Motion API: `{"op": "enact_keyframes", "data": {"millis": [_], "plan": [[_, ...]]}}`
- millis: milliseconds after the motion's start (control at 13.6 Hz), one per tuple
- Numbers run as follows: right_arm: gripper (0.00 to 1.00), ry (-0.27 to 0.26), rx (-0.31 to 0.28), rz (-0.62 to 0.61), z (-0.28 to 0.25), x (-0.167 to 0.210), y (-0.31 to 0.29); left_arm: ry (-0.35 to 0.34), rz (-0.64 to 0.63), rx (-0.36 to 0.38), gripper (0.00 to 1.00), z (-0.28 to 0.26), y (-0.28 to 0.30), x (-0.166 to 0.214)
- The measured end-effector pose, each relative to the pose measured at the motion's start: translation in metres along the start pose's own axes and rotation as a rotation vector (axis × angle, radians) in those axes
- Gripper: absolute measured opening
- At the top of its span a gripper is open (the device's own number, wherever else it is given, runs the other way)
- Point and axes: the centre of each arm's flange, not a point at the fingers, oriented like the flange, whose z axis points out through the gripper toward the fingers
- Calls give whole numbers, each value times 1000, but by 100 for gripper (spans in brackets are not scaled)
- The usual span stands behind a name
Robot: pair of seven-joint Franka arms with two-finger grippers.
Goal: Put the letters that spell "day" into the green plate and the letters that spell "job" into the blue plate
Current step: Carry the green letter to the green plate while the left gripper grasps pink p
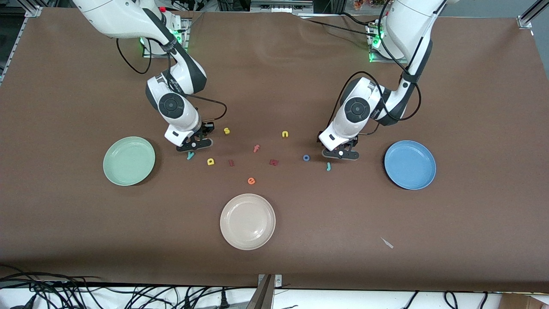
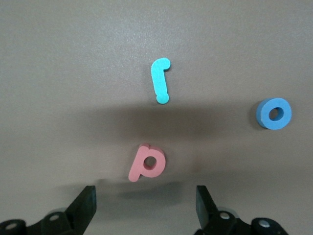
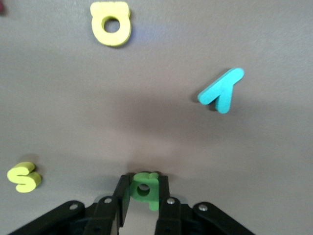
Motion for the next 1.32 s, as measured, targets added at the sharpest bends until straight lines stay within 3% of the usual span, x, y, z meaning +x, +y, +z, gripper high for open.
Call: {"op": "enact_keyframes", "data": {"millis": [73,220,659,806,1026,1172,1246,1319], "plan": [[28,-8,-7,4,-8,5,1,1,0,0,83,0,0,0],[28,-13,-20,26,-28,20,10,6,0,-2,82,0,0,1],[28,35,-50,161,-61,56,104,21,-3,-10,74,12,-1,3],[28,38,-46,150,-63,60,141,32,-4,-14,59,8,0,6],[28,37,-34,89,-62,61,205,36,-6,-15,54,7,-1,8],[28,24,-25,46,-53,61,231,42,-10,-14,33,5,-3,11],[28,14,-20,37,-45,62,238,43,-10,-15,27,4,-3,11],[34,8,-15,36,-38,64,244,45,-11,-15,27,4,-3,12]]}}
